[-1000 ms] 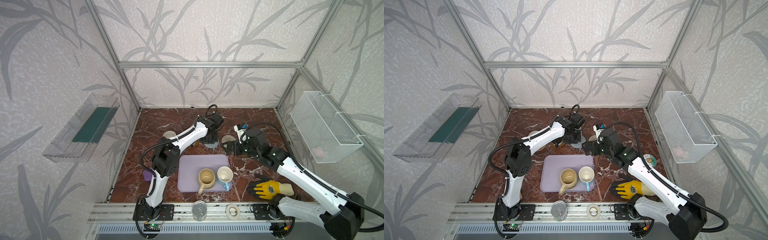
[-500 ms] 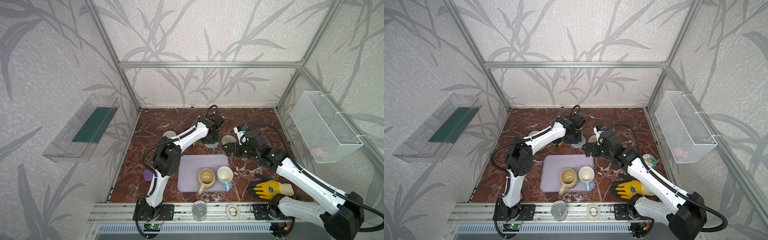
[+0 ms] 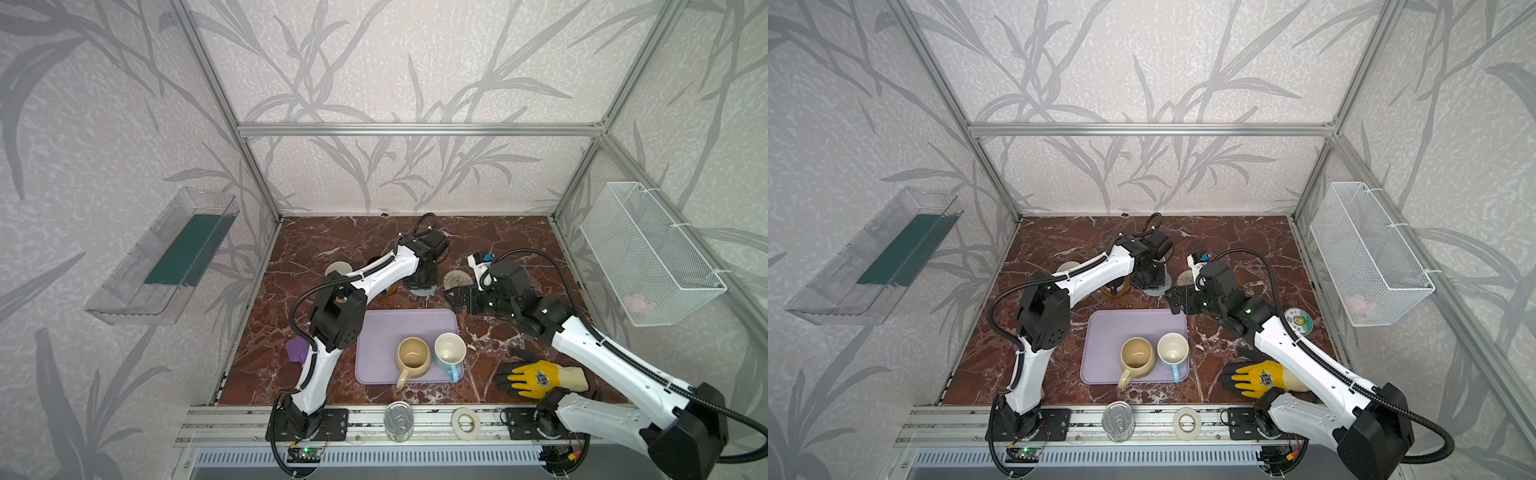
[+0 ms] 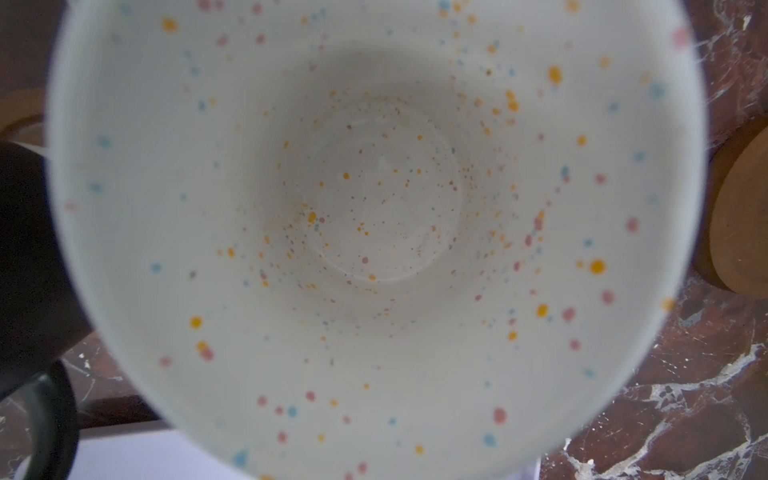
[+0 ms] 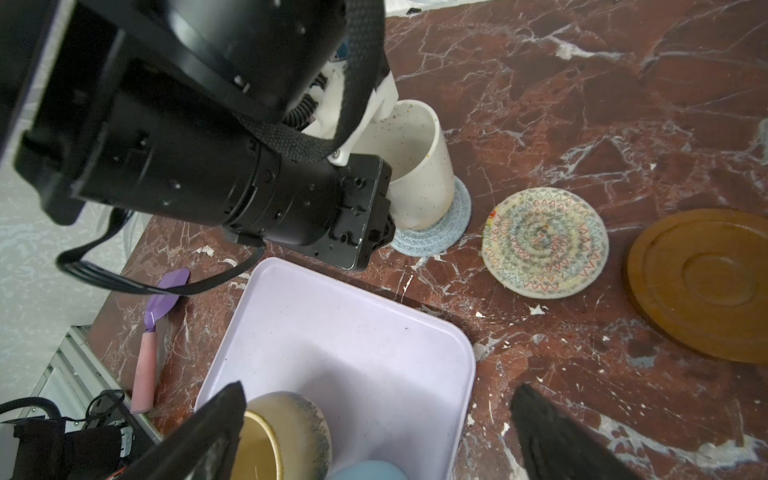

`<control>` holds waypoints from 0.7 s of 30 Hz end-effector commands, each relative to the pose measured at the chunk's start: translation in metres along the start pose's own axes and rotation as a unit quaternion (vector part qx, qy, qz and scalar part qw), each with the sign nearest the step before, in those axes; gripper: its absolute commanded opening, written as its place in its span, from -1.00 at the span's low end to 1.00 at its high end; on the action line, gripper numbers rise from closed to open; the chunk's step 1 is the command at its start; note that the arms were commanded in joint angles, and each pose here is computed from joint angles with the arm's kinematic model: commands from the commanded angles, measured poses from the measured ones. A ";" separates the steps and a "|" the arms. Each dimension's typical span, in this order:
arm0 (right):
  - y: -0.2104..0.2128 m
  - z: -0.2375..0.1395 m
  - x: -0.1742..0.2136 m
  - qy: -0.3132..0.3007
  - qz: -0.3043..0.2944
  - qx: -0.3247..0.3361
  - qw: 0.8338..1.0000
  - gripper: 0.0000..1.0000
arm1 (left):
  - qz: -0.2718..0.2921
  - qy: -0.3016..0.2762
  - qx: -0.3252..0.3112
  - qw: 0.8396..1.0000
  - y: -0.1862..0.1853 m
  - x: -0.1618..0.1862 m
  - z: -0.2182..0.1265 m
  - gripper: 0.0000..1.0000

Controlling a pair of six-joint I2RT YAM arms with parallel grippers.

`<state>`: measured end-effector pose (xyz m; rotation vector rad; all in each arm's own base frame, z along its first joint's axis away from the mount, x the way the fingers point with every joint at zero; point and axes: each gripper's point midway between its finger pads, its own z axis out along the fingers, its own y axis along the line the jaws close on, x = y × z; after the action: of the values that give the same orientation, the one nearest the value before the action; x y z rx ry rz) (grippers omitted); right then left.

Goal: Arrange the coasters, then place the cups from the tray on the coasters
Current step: 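Lower white speckled mug onto blue-grey rope coaster with left gripper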

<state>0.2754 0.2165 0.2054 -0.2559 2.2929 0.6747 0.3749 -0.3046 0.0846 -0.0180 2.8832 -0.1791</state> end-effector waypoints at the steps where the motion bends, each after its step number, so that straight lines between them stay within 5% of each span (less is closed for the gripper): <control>1: -0.003 0.000 -0.002 -0.008 0.002 0.004 1.000 0.98 | -0.004 -0.037 0.015 0.999 -0.009 -0.017 -0.012 -1.00; 21: -0.004 0.001 0.002 -0.007 0.006 0.002 1.000 0.98 | 0.001 0.010 0.002 1.000 -0.003 0.007 0.011 -0.96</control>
<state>0.2738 0.2154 0.1990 -0.2556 2.3061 0.6694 0.3732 -0.3073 0.0785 -0.0121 2.8917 -0.1874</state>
